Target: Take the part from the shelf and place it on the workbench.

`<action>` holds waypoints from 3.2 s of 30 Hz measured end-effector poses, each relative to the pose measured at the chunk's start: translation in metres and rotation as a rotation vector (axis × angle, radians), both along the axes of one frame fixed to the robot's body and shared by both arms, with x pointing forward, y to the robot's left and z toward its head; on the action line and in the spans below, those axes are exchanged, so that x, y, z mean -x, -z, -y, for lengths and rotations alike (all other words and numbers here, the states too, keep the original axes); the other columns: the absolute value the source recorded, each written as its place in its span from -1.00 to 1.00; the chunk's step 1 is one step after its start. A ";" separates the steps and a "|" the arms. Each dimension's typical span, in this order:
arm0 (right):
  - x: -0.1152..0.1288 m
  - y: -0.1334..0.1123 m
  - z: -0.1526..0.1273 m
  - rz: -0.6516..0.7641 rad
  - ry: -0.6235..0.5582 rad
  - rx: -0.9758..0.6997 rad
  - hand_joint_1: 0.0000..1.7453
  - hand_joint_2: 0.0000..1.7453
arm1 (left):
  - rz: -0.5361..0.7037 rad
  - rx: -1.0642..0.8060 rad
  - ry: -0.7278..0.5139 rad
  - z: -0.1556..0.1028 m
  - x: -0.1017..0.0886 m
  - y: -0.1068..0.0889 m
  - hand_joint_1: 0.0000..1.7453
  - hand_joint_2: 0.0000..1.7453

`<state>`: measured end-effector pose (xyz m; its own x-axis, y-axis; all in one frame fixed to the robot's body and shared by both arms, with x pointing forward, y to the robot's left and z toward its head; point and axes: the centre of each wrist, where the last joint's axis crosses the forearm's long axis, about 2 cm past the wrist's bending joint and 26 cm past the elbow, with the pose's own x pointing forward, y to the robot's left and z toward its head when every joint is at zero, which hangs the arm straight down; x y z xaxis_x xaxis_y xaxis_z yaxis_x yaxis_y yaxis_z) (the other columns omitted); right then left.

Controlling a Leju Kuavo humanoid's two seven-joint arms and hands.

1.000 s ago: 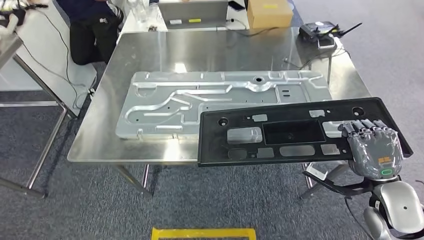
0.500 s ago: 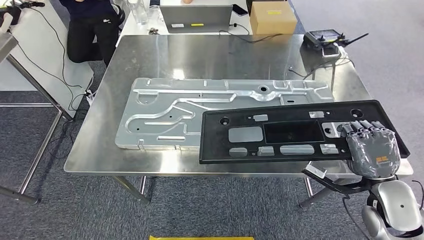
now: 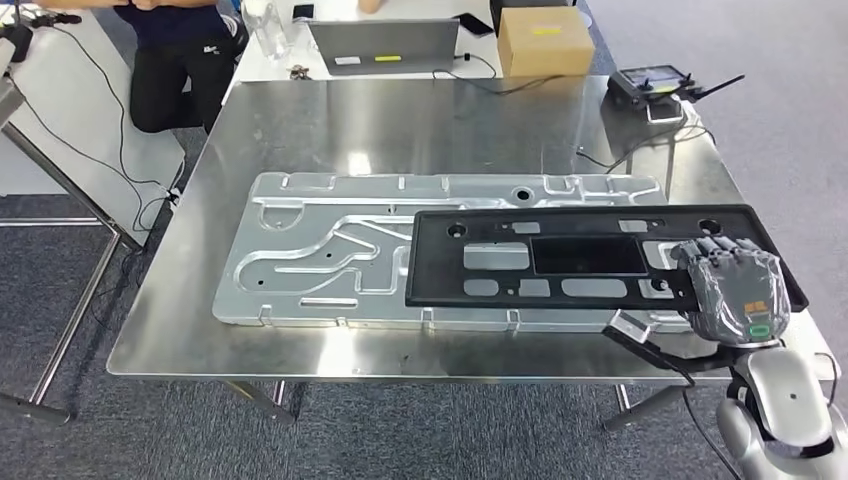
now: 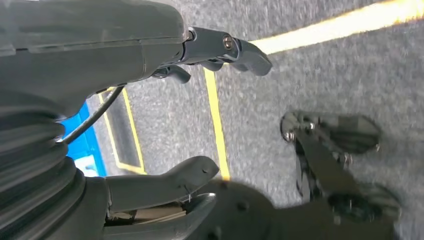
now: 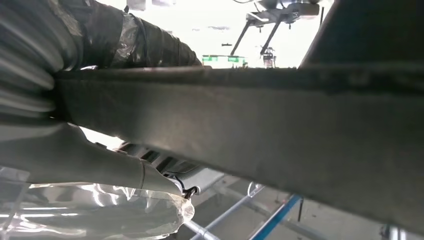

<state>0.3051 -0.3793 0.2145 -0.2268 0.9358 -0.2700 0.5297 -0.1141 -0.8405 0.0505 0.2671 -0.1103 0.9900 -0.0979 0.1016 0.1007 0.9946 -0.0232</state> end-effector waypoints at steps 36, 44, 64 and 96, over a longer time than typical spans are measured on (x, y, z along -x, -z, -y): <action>-0.050 0.069 -0.081 -0.311 -0.072 -0.114 -1.00 -1.00 | -0.008 0.040 0.003 -0.002 0.001 0.000 -1.00 -0.50; -0.050 0.078 -0.089 -0.350 -0.077 -0.122 -1.00 -1.00 | -0.027 0.051 -0.005 -0.002 0.001 0.000 -1.00 -1.00; -0.049 0.078 -0.099 -0.349 -0.120 -0.106 -1.00 -1.00 | -0.024 0.063 -0.013 -0.002 0.001 0.000 -1.00 -1.00; -0.034 0.052 -0.133 -0.269 -0.272 -0.105 -1.00 -1.00 | -0.019 0.040 0.001 0.002 0.001 0.000 -1.00 -1.00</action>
<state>0.3391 -0.2461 0.1628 -0.5195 0.8513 -0.0733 0.2881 0.0937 -0.9530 0.0498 0.2654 -0.1103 0.9917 -0.0953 0.0862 0.1010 0.9928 -0.0646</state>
